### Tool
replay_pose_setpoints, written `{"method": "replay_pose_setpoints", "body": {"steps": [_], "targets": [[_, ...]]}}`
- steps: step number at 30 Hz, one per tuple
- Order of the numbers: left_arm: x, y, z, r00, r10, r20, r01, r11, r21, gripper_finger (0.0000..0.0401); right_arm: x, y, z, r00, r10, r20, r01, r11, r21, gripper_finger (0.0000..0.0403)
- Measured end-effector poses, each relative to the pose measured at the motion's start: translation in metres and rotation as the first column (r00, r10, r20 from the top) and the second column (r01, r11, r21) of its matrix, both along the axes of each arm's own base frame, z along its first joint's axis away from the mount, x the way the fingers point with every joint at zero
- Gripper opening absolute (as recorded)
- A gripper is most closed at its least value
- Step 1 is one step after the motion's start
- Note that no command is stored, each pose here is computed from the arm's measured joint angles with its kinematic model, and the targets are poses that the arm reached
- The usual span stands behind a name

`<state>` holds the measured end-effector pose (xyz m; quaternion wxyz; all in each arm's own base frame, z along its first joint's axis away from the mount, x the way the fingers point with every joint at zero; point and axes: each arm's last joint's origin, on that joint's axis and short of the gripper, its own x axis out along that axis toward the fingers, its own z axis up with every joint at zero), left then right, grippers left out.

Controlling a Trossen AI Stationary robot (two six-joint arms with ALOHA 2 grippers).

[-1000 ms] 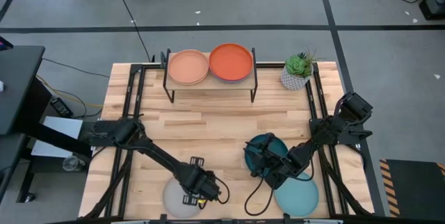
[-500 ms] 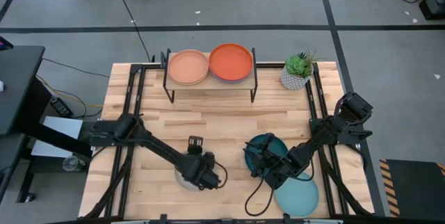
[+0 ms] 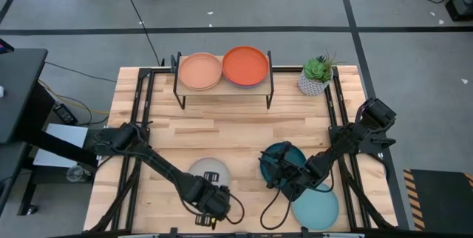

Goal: Place and stack plates onto a shelf
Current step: Stack the gray plate on top of the brown plate on the shelf

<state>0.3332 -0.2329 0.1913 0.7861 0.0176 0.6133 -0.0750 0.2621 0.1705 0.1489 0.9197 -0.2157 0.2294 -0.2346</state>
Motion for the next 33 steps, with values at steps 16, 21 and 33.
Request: {"method": "replay_pose_setpoints", "body": {"steps": [16,21,33], "targets": [[-0.004,-0.001,-0.029,0.993,0.118,-0.016,-0.119,0.986,-0.114,0.0142,0.000,0.000,0.000,1.000,0.005,-0.004,-0.005,1.000,0.004,0.0134],[-0.007,0.002,-0.038,0.992,0.124,-0.020,-0.126,0.987,-0.101,0.0142,0.000,0.000,0.000,1.000,0.006,-0.005,-0.006,1.000,0.003,0.0134],[-0.009,0.005,-0.042,0.991,0.132,-0.012,-0.133,0.990,-0.049,0.0066,0.000,0.000,0.000,1.000,0.006,-0.005,-0.006,1.000,0.002,0.0134]]}}
